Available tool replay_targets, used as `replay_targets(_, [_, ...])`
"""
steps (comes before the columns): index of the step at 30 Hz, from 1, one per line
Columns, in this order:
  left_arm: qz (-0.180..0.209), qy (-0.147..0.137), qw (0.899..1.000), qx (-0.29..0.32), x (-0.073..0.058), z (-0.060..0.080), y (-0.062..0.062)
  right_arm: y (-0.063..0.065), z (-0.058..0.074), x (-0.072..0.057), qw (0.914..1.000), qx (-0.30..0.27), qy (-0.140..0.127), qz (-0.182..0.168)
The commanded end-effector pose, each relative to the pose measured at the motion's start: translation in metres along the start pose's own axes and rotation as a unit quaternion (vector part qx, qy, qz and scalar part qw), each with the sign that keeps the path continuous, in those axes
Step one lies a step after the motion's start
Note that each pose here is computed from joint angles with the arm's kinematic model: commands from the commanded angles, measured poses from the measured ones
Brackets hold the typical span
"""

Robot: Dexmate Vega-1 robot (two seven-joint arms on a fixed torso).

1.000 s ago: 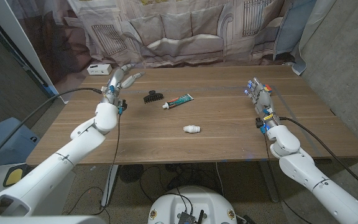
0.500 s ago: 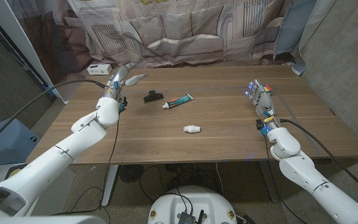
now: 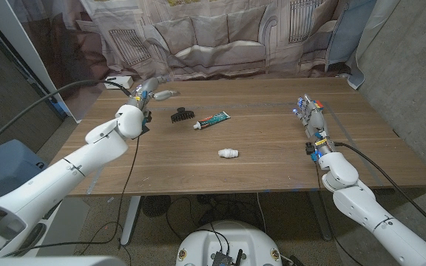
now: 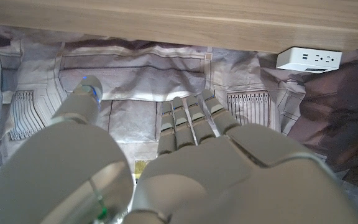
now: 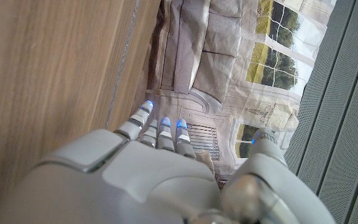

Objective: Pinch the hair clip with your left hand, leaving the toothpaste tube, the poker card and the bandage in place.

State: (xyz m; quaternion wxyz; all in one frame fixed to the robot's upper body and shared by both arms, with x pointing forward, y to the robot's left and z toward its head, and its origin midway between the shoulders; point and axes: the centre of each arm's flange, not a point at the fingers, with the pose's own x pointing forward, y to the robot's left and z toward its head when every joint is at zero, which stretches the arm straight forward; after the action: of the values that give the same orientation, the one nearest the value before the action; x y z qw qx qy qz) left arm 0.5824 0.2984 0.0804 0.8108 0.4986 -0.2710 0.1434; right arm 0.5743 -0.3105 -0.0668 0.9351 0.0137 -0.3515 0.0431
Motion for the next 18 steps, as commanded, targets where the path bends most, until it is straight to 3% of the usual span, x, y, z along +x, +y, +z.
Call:
replay_targets(1, [-0.037,0.009,0.998,0.043,0.0098,0.0135,0.0059,-0.0029,-0.0017,-0.004,1.0,0.001,0.003,-0.006])
replay_targets(11, [-0.043,0.035,0.995,0.079,0.0128,0.0185,0.0028,-0.0065,-0.0027,-0.0079,0.9999,0.004,0.003,-0.013])
replay_targets(18, [-0.074,0.047,0.991,0.101,0.0184,0.0209,0.005,-0.0053,-0.003,-0.0102,0.9999,0.003,0.001,-0.012])
